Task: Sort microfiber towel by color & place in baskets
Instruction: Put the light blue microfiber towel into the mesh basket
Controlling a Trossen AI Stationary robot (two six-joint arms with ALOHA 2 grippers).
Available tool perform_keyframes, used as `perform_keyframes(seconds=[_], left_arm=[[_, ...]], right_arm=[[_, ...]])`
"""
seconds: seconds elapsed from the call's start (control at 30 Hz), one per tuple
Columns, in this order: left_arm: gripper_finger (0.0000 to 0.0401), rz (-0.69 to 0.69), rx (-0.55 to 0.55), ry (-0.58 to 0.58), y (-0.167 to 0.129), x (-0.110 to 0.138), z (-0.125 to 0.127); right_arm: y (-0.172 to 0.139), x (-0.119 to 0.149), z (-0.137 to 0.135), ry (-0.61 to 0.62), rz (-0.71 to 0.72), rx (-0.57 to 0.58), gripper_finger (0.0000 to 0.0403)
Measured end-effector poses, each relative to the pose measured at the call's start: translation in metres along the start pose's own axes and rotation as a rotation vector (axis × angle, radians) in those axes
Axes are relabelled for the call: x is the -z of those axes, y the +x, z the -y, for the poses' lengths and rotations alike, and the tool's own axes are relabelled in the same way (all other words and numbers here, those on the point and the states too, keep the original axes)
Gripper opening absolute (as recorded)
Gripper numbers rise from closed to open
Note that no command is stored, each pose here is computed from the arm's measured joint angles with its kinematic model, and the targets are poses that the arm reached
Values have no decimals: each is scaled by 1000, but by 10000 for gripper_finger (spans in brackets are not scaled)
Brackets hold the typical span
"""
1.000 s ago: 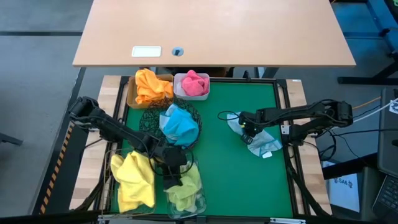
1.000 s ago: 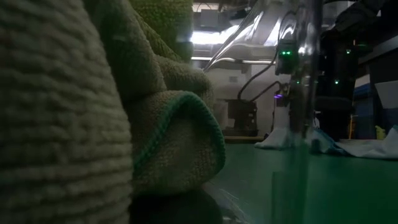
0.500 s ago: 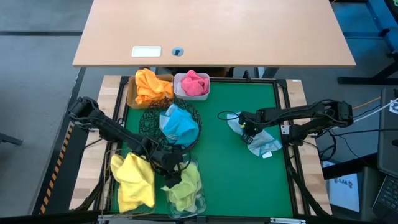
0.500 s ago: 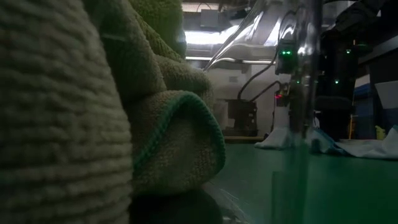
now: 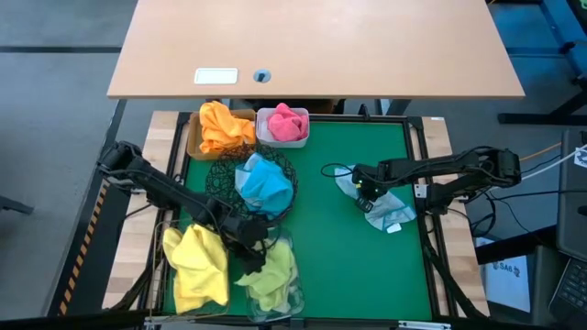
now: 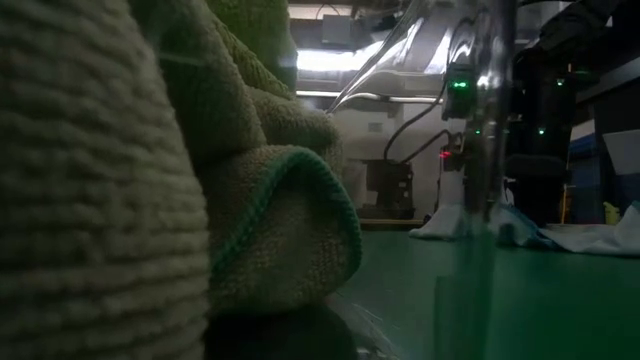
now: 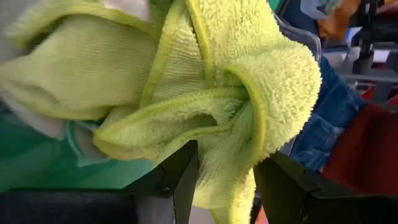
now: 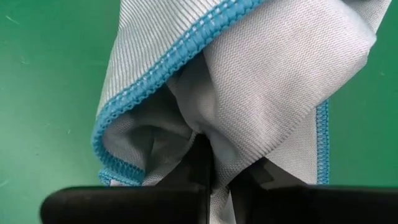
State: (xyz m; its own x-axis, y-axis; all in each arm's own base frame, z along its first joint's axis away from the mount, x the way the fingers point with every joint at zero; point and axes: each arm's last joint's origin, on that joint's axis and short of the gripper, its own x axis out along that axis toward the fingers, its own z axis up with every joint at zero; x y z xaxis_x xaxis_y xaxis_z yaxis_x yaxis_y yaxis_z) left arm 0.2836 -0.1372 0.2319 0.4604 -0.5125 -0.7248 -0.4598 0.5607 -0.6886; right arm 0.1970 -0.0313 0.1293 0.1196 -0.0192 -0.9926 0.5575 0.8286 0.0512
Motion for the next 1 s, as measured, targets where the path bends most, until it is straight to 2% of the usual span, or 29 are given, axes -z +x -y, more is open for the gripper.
perform_keyframes(seconds=[0.17, 0.33, 0.53, 0.7, 1.0], left_arm=[[145, 32, 1, -25, -4, -3, 0], [145, -36, 20, -17, -3, 3, 2], [145, -146, 54, -161, -7, -7, -2], [145, -177, 77, -182, -12, -17, -6], [145, -161, 125, -117, -25, -31, -10]], right_arm=[[0, 0, 0, 0, -1, 0, 35], [0, 0, 0, 0, -1, 0, 36], [0, 0, 0, 0, -1, 0, 37], [0, 0, 0, 0, -1, 0, 37], [-14, 0, -1, -24, 28, -44, 37]])
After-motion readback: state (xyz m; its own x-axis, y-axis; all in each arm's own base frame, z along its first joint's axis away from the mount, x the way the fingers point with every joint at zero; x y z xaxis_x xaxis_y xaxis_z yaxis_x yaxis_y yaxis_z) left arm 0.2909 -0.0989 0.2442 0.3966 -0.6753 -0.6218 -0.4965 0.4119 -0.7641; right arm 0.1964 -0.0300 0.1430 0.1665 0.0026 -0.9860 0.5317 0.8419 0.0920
